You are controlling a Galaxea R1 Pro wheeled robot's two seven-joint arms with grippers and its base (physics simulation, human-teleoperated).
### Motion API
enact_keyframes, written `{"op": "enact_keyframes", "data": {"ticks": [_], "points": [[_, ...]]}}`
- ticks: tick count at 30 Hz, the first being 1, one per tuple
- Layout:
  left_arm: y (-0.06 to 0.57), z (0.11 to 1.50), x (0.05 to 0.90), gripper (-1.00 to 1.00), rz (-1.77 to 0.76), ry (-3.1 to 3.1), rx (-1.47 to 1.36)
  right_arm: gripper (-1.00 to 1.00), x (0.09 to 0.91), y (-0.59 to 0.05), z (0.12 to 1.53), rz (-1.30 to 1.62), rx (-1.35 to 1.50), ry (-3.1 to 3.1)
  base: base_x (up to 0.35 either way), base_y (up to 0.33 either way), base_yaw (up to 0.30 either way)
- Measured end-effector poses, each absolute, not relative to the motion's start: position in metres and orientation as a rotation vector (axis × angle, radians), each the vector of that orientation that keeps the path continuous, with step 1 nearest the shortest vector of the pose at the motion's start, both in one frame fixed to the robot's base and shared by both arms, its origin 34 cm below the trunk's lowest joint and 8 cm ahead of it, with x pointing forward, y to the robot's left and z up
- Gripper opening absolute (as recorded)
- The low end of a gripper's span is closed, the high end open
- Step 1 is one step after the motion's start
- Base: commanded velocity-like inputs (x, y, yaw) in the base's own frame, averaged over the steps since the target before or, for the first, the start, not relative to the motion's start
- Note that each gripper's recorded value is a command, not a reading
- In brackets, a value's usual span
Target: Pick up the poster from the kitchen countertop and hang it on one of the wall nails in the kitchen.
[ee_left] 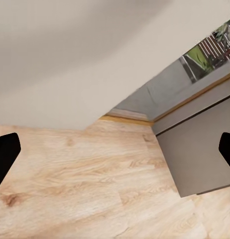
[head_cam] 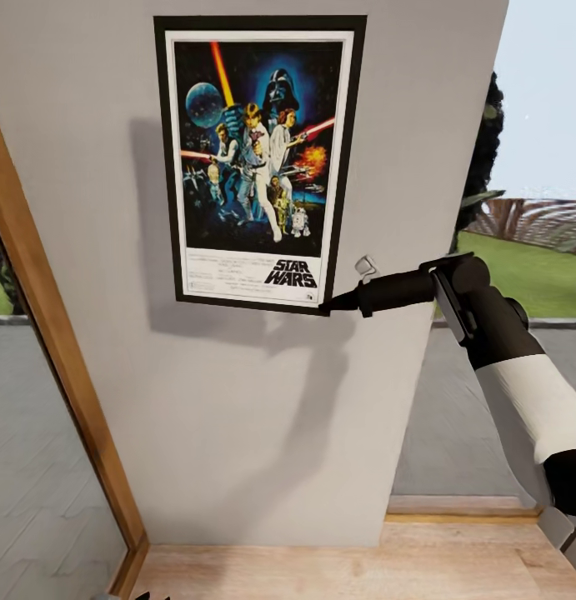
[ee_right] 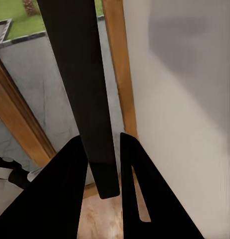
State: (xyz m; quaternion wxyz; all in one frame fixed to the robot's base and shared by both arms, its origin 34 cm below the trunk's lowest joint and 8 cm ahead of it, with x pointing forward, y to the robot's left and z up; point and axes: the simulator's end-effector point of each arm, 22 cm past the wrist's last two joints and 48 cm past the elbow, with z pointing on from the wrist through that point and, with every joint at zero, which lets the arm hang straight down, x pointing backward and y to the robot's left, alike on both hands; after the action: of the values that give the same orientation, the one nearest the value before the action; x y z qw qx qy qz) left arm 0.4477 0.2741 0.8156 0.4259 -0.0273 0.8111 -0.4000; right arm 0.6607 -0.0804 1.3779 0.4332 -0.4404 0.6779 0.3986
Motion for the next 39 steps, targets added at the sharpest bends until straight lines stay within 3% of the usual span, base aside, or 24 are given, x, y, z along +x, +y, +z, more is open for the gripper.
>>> {"op": "enact_keyframes", "data": {"ticks": [39], "points": [[0.2741,0.8154,0.4479,1.0,-1.0,2.028,-0.068,-1.0,0.6613,-0.0806,1.3775,0.994,-1.095,1.69,0.037,0.0,0.0]]}}
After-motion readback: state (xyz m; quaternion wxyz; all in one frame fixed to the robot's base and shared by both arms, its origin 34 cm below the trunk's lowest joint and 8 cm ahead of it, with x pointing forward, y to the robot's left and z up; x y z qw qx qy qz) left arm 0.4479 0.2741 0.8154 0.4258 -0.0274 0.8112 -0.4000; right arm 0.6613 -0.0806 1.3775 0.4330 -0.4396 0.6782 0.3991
